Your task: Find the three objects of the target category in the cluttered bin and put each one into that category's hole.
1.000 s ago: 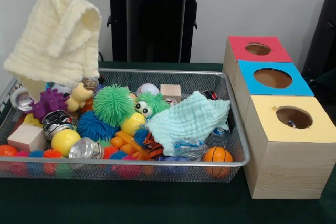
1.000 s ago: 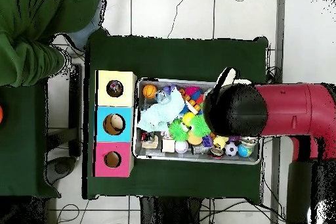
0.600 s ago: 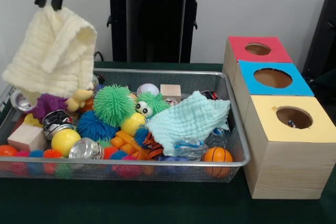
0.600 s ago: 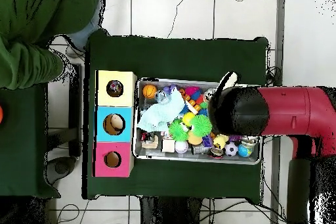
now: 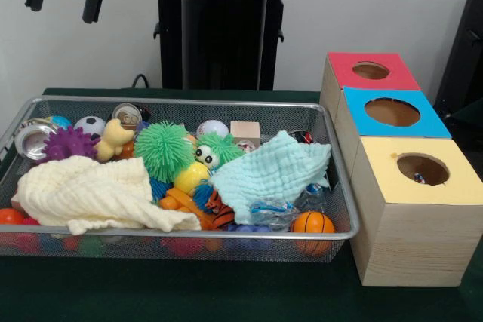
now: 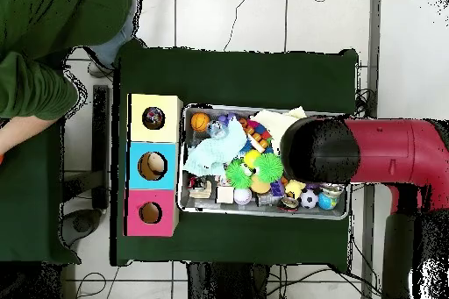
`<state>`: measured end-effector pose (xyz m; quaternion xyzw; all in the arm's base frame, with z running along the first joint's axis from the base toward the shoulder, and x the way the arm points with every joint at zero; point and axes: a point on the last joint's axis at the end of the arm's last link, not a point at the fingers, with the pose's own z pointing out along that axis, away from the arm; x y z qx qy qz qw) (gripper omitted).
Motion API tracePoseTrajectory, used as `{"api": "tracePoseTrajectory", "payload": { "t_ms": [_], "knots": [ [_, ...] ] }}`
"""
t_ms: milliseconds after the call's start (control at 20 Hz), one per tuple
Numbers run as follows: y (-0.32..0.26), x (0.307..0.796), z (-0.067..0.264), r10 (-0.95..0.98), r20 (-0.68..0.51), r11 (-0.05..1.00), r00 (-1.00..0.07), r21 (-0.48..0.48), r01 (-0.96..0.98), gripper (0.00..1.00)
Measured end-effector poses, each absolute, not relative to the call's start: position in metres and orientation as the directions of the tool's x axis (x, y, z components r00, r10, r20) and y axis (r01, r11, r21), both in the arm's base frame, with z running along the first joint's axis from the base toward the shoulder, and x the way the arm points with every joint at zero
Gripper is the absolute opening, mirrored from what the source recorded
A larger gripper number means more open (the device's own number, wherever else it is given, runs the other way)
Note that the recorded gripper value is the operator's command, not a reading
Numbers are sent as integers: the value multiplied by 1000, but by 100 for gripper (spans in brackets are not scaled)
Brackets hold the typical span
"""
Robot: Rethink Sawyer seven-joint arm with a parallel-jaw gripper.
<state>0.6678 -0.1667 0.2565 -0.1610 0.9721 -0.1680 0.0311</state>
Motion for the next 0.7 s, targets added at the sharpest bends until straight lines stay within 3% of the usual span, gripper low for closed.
{"api": "tracePoseTrajectory", "payload": {
  "t_ms": [700],
  "knots": [
    [-113, 656, 245, -354, 64, 856, -933, -379, -351, 100]
  ]
}}
